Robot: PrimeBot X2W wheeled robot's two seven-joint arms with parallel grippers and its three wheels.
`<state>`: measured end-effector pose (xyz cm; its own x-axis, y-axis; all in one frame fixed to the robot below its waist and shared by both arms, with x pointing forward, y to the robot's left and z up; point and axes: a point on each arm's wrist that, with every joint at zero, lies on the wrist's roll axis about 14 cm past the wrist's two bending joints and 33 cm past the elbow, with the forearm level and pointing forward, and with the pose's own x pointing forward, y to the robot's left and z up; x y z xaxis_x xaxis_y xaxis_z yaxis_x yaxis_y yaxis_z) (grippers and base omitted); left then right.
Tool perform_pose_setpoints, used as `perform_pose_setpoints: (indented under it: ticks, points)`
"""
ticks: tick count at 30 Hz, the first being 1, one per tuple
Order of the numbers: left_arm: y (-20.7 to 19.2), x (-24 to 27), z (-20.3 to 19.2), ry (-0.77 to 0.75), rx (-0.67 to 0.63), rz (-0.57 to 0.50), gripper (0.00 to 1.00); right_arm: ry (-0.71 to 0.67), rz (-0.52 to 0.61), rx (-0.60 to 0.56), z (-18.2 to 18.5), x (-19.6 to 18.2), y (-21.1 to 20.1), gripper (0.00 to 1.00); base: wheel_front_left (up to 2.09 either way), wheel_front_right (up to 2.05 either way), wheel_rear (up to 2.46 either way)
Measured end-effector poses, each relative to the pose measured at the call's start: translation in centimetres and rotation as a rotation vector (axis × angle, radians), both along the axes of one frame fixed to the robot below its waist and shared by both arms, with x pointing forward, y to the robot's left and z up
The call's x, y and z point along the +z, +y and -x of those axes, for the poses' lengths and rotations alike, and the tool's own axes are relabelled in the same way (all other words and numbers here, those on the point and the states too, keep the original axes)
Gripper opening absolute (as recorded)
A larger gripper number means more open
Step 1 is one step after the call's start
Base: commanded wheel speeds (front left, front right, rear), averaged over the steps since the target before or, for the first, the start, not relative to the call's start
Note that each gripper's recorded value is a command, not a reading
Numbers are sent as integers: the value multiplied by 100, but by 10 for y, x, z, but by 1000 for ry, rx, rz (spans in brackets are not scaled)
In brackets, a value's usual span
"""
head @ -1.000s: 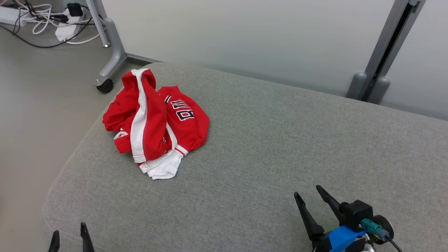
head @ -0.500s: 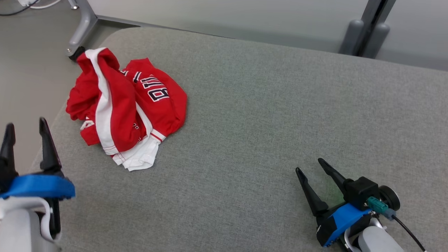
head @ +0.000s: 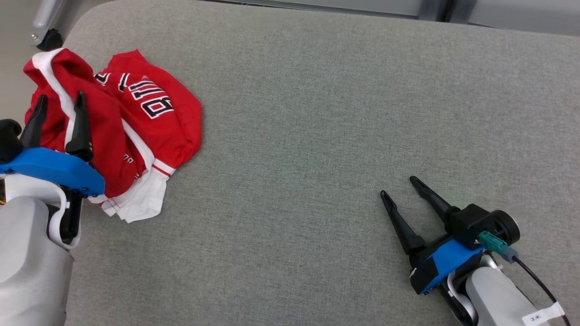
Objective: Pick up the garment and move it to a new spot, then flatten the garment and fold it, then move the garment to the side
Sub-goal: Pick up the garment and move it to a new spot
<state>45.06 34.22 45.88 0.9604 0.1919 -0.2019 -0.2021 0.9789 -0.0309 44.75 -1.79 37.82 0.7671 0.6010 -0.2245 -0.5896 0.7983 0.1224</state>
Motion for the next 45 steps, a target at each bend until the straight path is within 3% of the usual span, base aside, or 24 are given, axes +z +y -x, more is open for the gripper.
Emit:
perform_pose_setpoints:
  ticks: [9, 10, 11, 18, 25, 34, 45]
  points:
    - [2, -49, -3, 195, 7, 59, 100, -1, 0, -37, -7, -2, -13, 100, 0, 0, 0]
    - [3, -50, -3, 202, 13, 59, 38, 0, 0, -41, -7, -2, -14, 100, 0, 0, 0]
    - [4, -51, -4, 204, 13, 48, 0, 0, 0, -45, -7, -1, -15, 100, 0, 0, 0]
    - [13, -8, -23, 84, -13, -107, 0, -1, 2, -75, 0, 6, -23, 100, 0, 0, 0]
    - [-25, 88, -59, -175, -163, -219, 0, -19, -24, -126, 16, 26, -30, 100, 0, 0, 0]
    - [-156, 175, -74, -470, -466, -173, 0, -34, -46, -245, 44, 45, -60, 100, 0, 0, 0]
    - [-338, 204, -35, -604, -834, 73, 0, -56, -35, -439, 83, 55, -123, 100, 0, 0, 0]
